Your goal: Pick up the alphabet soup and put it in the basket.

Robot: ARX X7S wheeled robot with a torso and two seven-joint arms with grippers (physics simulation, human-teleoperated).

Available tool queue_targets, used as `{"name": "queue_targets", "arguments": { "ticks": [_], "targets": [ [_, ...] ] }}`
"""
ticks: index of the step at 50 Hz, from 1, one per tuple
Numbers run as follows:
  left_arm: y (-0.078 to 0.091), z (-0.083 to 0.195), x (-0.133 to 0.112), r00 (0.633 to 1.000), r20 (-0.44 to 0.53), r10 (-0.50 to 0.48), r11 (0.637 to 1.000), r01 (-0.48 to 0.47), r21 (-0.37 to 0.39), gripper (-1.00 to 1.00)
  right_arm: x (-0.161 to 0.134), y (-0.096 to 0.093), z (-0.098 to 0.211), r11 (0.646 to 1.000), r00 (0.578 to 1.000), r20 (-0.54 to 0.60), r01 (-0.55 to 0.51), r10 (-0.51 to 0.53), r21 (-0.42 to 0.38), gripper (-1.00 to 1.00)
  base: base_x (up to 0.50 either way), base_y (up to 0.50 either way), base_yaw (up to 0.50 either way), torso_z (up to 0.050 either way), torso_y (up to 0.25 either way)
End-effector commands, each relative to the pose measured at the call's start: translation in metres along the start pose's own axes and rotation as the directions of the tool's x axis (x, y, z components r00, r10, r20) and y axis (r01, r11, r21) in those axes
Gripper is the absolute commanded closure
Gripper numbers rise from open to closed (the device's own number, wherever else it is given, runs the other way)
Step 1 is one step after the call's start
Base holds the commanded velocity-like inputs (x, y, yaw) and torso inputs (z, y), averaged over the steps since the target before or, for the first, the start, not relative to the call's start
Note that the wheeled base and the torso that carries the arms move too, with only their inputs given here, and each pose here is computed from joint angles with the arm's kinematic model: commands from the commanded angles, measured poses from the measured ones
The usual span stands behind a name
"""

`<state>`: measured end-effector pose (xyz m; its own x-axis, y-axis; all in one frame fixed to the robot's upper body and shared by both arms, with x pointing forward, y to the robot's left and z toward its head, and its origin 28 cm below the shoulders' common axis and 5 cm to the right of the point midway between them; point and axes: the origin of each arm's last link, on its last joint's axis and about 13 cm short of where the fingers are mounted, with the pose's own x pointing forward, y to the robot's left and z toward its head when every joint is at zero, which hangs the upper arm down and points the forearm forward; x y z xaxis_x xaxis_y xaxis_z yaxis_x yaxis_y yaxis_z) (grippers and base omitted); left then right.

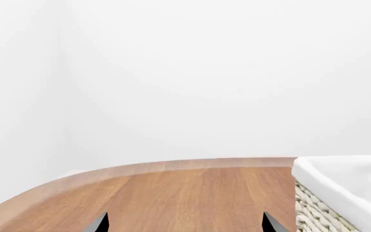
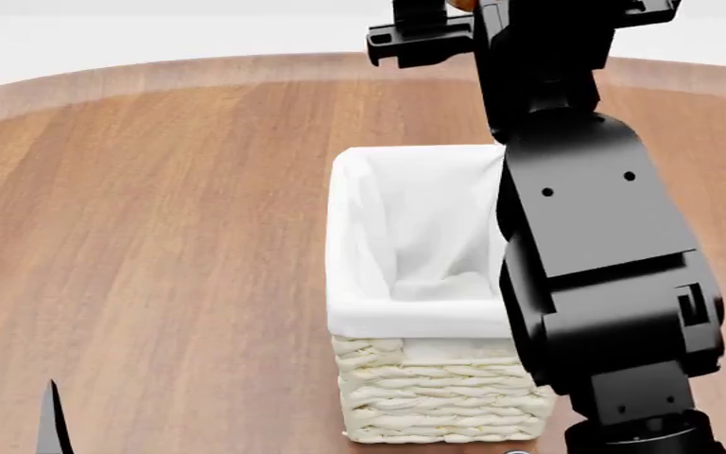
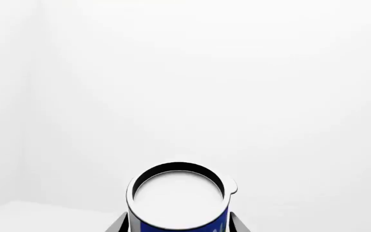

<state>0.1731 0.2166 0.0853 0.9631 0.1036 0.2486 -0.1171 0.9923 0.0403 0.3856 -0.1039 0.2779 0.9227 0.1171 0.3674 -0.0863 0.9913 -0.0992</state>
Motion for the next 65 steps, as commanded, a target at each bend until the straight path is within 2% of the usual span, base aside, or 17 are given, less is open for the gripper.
{"name": "queue_targets", "arguments": {
  "ticks": [1, 11, 14, 16, 17, 24, 29, 32, 34, 36, 39, 41, 48, 49, 55, 56, 65],
  "targets": [
    [0.000, -0.001, 0.001, 1.000, -0.002, 0.001, 1.000, -0.001, -0.002, -1.00, 0.020, 0.009, 0.008, 0.998, 0.998, -0.060, -0.008, 0.004, -0.068, 1.00, 0.00, 0.00, 0.00, 0.000, 0.000],
    [0.001, 0.000, 0.000, 1.000, 0.000, 0.001, 1.000, -0.001, -0.003, -1.00, 0.038, 0.015, -0.012, 0.996, 0.981, -0.190, -0.041, 0.026, -0.074, 1.00, 0.00, 0.00, 0.00, 0.000, 0.001],
    [0.001, 0.000, 0.000, 1.000, 0.001, 0.003, 1.000, -0.003, -0.003, -1.00, 0.046, 0.013, -0.020, 0.999, 0.972, -0.233, -0.035, 0.034, -0.003, 1.00, 0.00, 0.00, 0.00, 0.000, 0.000],
    [0.002, 0.000, 0.000, 1.000, 0.001, 0.005, 1.000, -0.005, -0.003, -1.00, 0.050, 0.011, -0.027, 0.999, 0.964, -0.265, -0.037, 0.031, -0.018, 1.00, 0.00, 0.00, 0.00, 0.000, 0.000],
    [0.002, 0.000, 0.000, 1.000, 0.000, 0.005, 1.000, -0.005, -0.004, -1.00, 0.051, 0.011, -0.028, 0.999, 0.960, -0.277, -0.040, 0.038, -0.002, 1.00, 0.00, 0.00, 0.00, 0.000, 0.000],
    [0.002, 0.000, 0.001, 1.000, 0.000, 0.008, 1.000, -0.008, -0.003, -1.00, 0.042, 0.006, -0.043, 0.998, 0.925, -0.381, -0.034, 0.012, -0.053, 1.00, 0.00, 0.00, 0.00, 0.000, 0.001],
    [0.003, -0.001, 0.001, 1.000, 0.000, 0.010, 1.000, -0.010, -0.004, -1.00, 0.038, 0.006, -0.050, 0.998, 0.899, -0.437, -0.046, 0.019, -0.052, 1.00, 0.00, 0.00, 0.00, 0.000, 0.000],
    [0.003, -0.001, 0.000, 1.000, 0.000, 0.011, 1.000, -0.011, -0.004, -1.00, 0.033, 0.006, -0.056, 0.996, 0.865, -0.501, -0.067, 0.032, -0.052, 1.00, 0.00, 0.00, 0.00, 0.005, 0.003],
    [0.003, -0.001, 0.000, 1.000, -0.002, 0.011, 1.000, -0.011, -0.005, -1.00, 0.032, 0.007, -0.057, 0.997, 0.859, -0.509, -0.070, 0.048, -0.024, 1.00, 0.00, 0.00, 0.00, 0.000, 0.000],
    [0.002, -0.001, 0.000, 1.000, -0.001, 0.009, 1.000, -0.009, -0.004, -1.00, 0.031, 0.007, -0.059, 0.996, 0.852, -0.521, -0.084, 0.049, -0.043, 1.00, 0.00, 0.00, 0.00, 0.000, 0.000],
    [0.002, -0.002, 0.000, 1.000, -0.004, 0.010, 1.000, -0.010, -0.005, -1.00, 0.029, 0.008, -0.062, 0.994, 0.832, -0.548, -0.108, 0.083, -0.012, 1.00, 0.00, 0.00, 0.00, 0.000, 0.000],
    [0.002, -0.002, 0.000, 1.000, -0.003, 0.010, 1.000, -0.010, -0.005, -1.00, 0.028, 0.007, -0.064, 0.994, 0.830, -0.552, -0.108, 0.077, -0.024, 1.00, 0.00, 0.00, 0.00, 0.000, 0.000],
    [0.002, -0.003, 0.001, 1.000, -0.007, 0.011, 1.000, -0.011, -0.005, -1.00, 0.023, 0.009, -0.070, 0.988, 0.801, -0.584, -0.152, 0.128, 0.009, 1.00, 0.00, 0.00, 0.00, 0.000, 0.001],
    [0.002, -0.003, 0.001, 1.000, -0.006, 0.010, 1.000, -0.010, -0.006, -1.00, 0.022, 0.008, -0.073, 0.987, 0.792, -0.598, -0.159, 0.123, -0.008, 1.00, 0.00, 0.00, 0.00, 0.000, 0.000],
    [0.003, -0.003, 0.001, 1.000, -0.006, 0.011, 1.000, -0.011, -0.006, -1.00, 0.015, 0.007, -0.082, 0.990, 0.770, -0.626, -0.142, 0.122, 0.019, 1.00, 0.00, 0.00, 0.00, 0.000, 0.000],
    [0.002, -0.003, 0.001, 1.000, -0.005, 0.009, 1.000, -0.009, -0.006, -1.00, 0.013, 0.007, -0.084, 0.991, 0.751, -0.652, -0.130, 0.109, 0.016, 1.00, 0.00, 0.00, 0.00, 0.000, 0.000],
    [0.002, -0.004, 0.001, 1.000, -0.008, 0.009, 1.000, -0.010, -0.007, -1.00, 0.008, 0.005, -0.090, 0.993, 0.723, -0.683, -0.119, 0.105, 0.027, 1.00, 0.00, 0.00, 0.00, 0.000, 0.001]
  ]
}}
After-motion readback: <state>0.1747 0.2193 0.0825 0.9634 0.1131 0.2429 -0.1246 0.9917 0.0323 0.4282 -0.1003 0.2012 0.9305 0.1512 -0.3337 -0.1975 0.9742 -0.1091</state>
